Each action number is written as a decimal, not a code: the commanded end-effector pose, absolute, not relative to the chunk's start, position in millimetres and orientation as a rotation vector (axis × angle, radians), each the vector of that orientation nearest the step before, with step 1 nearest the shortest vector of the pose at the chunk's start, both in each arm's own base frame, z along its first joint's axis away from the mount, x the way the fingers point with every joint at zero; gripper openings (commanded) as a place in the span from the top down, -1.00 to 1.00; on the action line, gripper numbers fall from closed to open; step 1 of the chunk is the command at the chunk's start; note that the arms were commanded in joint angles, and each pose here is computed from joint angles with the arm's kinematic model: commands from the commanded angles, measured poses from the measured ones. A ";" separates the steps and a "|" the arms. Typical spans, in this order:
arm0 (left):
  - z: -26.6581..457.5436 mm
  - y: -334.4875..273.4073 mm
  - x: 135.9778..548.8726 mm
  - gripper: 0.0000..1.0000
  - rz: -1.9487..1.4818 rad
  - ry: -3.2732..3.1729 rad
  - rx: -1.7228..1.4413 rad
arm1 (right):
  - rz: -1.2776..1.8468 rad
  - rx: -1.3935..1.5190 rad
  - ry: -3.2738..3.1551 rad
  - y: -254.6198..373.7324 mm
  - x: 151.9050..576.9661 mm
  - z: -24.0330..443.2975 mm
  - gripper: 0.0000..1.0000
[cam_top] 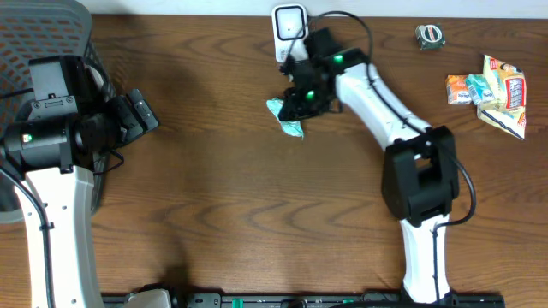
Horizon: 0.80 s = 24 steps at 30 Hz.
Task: Scan the item barcode
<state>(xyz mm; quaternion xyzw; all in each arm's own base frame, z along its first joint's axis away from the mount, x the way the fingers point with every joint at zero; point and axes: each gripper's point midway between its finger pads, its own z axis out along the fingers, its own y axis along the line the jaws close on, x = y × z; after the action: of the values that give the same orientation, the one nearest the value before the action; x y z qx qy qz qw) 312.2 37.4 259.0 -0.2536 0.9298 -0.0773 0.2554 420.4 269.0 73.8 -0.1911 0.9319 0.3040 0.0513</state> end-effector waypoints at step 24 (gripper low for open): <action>265.8 38.2 314.3 -0.95 -0.217 2.507 -0.688 | 1.157 0.091 3.035 119.2 431.1 36.9 0.10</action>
<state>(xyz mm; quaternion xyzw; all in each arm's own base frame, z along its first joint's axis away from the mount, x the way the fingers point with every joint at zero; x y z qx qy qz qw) 312.3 37.5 259.0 -0.2537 0.9297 -0.0772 0.2556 416.7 130.6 22.6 0.0390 0.9183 0.3864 -0.0771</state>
